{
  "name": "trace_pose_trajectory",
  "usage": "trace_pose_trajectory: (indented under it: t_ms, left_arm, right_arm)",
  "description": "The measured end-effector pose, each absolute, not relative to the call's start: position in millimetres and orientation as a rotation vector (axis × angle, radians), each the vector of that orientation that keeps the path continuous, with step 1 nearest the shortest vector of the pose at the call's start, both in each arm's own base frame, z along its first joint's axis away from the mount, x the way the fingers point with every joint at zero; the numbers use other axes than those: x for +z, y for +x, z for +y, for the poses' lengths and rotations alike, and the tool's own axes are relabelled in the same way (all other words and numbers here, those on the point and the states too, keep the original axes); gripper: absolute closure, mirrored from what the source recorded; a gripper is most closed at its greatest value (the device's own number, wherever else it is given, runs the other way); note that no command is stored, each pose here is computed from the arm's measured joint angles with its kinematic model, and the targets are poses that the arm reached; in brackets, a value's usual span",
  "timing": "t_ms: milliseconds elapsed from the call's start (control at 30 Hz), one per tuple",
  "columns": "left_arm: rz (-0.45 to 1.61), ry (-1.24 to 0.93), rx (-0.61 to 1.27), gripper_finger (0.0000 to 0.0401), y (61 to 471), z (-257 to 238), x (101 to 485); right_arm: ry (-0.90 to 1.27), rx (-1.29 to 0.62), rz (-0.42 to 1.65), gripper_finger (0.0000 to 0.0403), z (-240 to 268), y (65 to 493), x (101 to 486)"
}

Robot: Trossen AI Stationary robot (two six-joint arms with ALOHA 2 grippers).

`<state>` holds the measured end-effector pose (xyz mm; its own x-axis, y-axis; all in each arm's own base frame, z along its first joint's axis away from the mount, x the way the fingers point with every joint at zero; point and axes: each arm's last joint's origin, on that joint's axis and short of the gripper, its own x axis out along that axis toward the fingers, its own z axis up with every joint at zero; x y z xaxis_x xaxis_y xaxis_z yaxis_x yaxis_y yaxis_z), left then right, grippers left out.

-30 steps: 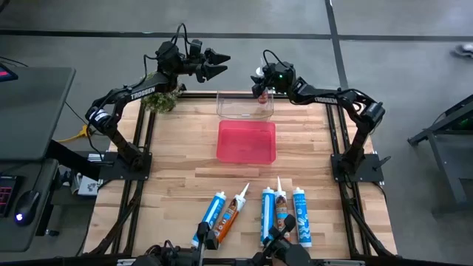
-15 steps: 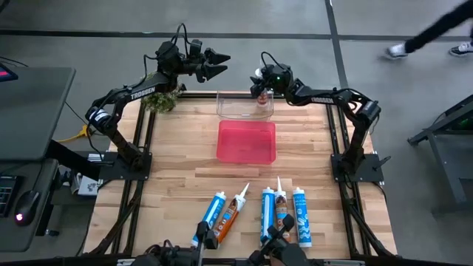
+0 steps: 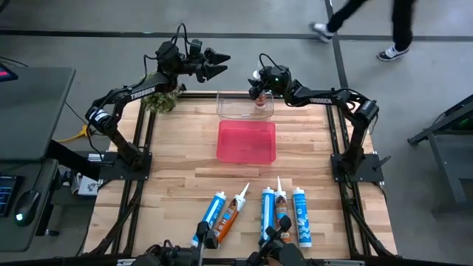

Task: Pick & place silicon tubes, Sealant and Lysol wipes
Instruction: Put the left orange sealant into the transparent container

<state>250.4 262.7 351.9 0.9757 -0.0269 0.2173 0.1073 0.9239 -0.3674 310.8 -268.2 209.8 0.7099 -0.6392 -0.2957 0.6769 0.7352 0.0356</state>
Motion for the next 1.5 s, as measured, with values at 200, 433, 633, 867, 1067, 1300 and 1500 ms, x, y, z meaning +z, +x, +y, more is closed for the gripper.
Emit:
trace_pose_trajectory:
  t_ms: [200, 433, 633, 867, 1067, 1300, 1500]
  left_arm:
    - [-0.213, -0.388, -0.065, 0.0004, 250, 263, 352]
    - [-0.216, -0.388, -0.059, 0.0004, 250, 263, 352]
    - [-0.218, -0.389, -0.056, 0.0004, 250, 263, 352]
    - [-0.218, -0.389, -0.055, 0.0004, 250, 263, 352]
    - [-0.218, -0.390, -0.054, 0.0004, 250, 263, 352]
    - [-0.218, -0.390, -0.054, 0.0004, 250, 263, 352]
    - [-0.218, -0.390, -0.054, 0.0004, 250, 263, 352]
  right_arm:
    - [0.147, -0.734, 0.273, 0.0224, -268, 311, 210]
    - [0.174, -0.789, 0.283, 0.0105, -269, 309, 206]
    - [0.179, -0.785, 0.297, 0.0093, -269, 309, 205]
    - [0.192, -0.773, 0.315, 0.0095, -268, 308, 204]
    - [0.206, -0.773, 0.350, 0.0094, -266, 307, 203]
    - [0.196, -0.777, 0.367, 0.0094, -260, 300, 219]
    - [0.197, -0.784, 0.412, 0.0094, -255, 294, 227]
